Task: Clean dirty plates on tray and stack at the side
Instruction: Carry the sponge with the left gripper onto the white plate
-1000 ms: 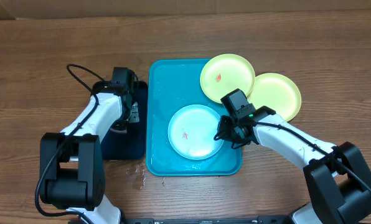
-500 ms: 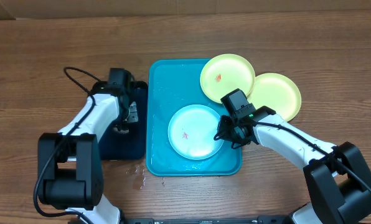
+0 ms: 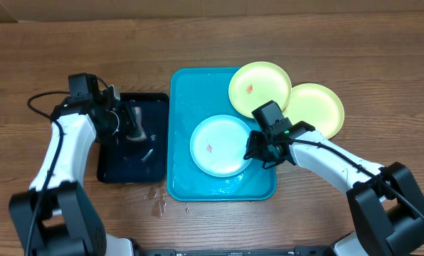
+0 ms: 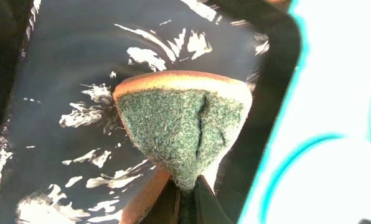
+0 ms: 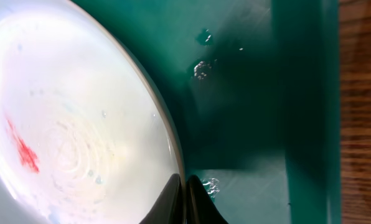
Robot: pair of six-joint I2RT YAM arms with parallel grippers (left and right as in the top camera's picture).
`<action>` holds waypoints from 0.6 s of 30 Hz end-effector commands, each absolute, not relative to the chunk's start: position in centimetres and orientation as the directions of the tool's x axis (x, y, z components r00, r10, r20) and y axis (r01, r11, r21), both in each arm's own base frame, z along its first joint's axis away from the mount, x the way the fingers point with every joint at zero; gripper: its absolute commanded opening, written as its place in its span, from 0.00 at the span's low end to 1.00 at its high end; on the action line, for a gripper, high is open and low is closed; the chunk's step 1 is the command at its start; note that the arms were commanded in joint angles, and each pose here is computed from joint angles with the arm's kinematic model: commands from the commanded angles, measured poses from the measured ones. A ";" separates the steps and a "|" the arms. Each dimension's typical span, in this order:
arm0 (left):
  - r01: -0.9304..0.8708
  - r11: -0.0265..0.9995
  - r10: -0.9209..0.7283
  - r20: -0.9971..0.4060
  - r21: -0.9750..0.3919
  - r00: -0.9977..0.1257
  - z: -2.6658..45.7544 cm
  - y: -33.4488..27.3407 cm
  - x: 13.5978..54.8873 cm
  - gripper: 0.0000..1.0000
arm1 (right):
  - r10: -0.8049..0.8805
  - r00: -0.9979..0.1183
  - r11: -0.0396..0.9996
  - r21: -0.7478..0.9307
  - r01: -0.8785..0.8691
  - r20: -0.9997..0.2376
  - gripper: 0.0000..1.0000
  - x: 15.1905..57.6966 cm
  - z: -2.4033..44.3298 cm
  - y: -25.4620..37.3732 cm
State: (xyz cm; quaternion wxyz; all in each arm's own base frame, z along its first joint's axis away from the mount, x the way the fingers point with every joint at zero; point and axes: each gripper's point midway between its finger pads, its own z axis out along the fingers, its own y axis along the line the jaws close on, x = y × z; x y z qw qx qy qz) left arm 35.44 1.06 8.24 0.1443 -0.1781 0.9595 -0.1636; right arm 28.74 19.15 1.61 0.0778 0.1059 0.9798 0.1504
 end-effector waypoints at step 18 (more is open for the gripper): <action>0.072 0.931 -0.030 -0.272 -0.358 -0.962 10.5 -15.6 33.0 0.04 | 0.220 -0.969 0.928 0.330 0.174 -0.109 0.15 28.9 1.7 19.7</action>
